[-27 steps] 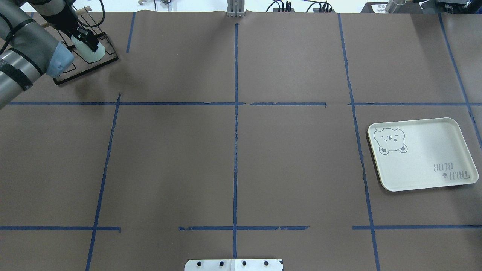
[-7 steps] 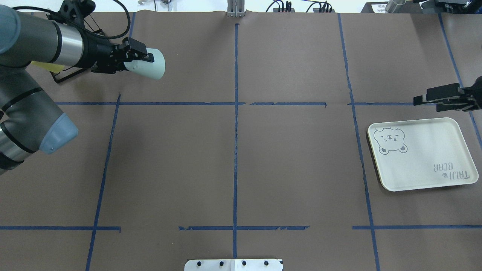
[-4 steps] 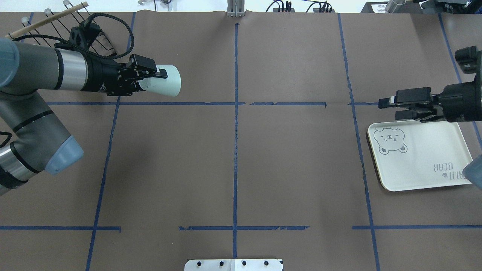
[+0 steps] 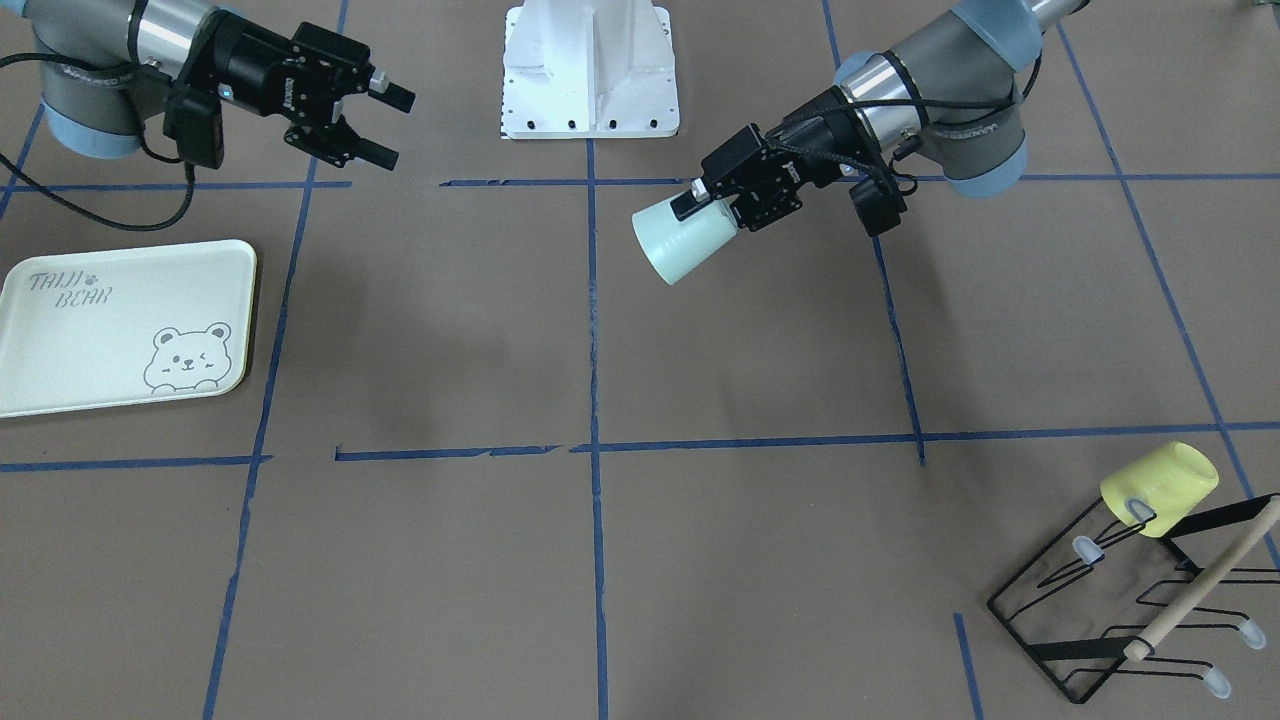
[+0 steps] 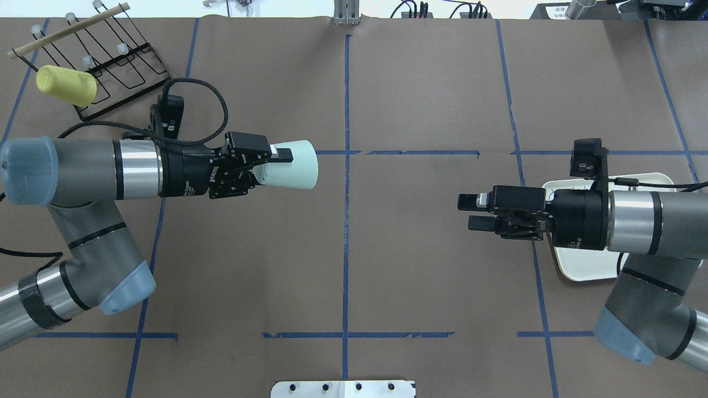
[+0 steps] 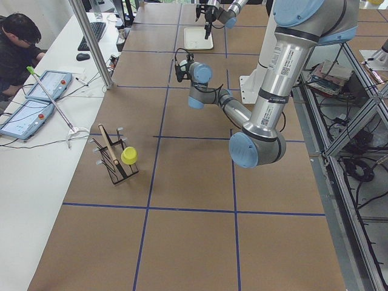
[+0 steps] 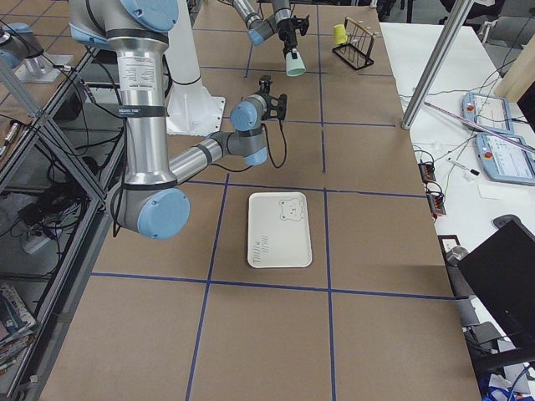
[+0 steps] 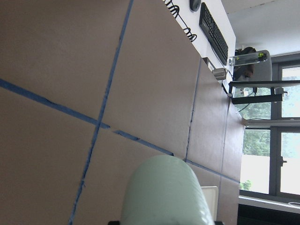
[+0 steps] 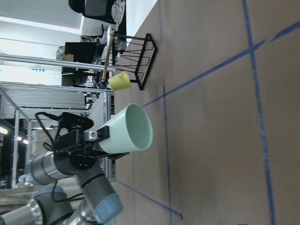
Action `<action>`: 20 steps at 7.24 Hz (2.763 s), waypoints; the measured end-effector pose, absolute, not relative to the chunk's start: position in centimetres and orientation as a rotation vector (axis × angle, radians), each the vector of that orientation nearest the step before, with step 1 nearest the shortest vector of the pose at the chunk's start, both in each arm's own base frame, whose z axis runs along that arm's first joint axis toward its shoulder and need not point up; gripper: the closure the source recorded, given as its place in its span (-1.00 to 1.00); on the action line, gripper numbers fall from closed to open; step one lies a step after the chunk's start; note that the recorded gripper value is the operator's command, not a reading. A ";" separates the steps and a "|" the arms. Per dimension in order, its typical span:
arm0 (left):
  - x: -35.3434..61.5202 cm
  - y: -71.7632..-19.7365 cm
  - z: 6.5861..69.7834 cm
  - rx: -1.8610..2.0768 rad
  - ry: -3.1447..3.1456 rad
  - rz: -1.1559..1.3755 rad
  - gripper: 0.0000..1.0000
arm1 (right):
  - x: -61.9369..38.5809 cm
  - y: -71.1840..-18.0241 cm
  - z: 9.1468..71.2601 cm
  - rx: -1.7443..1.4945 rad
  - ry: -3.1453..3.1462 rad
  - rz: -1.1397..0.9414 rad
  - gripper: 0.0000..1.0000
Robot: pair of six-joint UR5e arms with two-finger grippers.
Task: Left arm grabs green cup and hands to right arm on tray
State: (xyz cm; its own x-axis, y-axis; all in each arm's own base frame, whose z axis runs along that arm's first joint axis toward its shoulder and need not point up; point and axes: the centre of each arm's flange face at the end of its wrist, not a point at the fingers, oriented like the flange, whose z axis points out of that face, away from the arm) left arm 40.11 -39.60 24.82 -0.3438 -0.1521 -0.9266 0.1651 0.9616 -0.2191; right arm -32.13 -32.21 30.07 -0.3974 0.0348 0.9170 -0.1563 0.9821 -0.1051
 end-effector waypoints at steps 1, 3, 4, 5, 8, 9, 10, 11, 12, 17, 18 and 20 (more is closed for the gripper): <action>41.4 -37.2 24.4 -0.026 1.966 -0.258 0.29 | -33.4 -30.8 28.4 0.048 -2.058 0.185 -1.00; 41.9 -34.6 23.6 -0.051 2.071 -0.172 0.29 | -36.1 -28.7 26.1 0.010 -2.179 0.205 -1.00; 41.9 -33.7 23.3 -0.057 2.111 -0.141 0.29 | -37.4 -28.5 25.5 0.002 -2.201 0.211 -1.00; 42.1 -33.0 22.8 -0.067 2.139 -0.116 0.29 | -38.4 -28.6 25.1 0.001 -2.211 0.213 -1.00; 42.9 -31.1 21.9 -0.105 2.184 -0.070 0.28 | -39.5 -29.0 23.8 0.007 -2.235 0.211 -1.00; 42.9 -30.8 21.8 -0.118 2.190 -0.067 0.28 | -39.7 -29.1 23.4 0.010 -2.244 0.213 -1.00; 42.9 -30.6 21.5 -0.131 2.197 -0.068 0.28 | -39.8 -29.2 22.9 0.014 -2.253 0.215 -1.00; 42.9 -30.6 21.1 -0.141 2.203 -0.069 0.28 | -39.9 -29.2 22.7 0.016 -2.258 0.216 -1.00; 42.9 -30.5 21.0 -0.148 2.206 -0.069 0.28 | -39.9 -29.3 22.6 0.017 -2.260 0.217 -1.00; 44.0 -29.7 20.4 -0.176 2.213 -0.058 0.28 | -40.0 -29.1 22.5 0.013 -2.265 0.214 -0.50; 44.2 -29.5 20.5 -0.180 2.212 -0.057 0.28 | -40.1 -29.0 22.5 0.009 -2.265 0.212 -0.30; 44.3 -29.5 20.5 -0.182 2.213 -0.056 0.28 | -40.4 -28.6 22.6 -0.004 -2.262 0.206 0.14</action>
State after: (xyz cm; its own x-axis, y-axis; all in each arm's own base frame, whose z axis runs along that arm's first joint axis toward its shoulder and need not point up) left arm 44.26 -29.50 20.47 -0.5947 -0.1510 -0.7896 -0.1105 0.9882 -0.1057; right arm -40.38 -28.56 22.56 -0.6446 0.0719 0.7612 -0.0665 0.9865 -0.1495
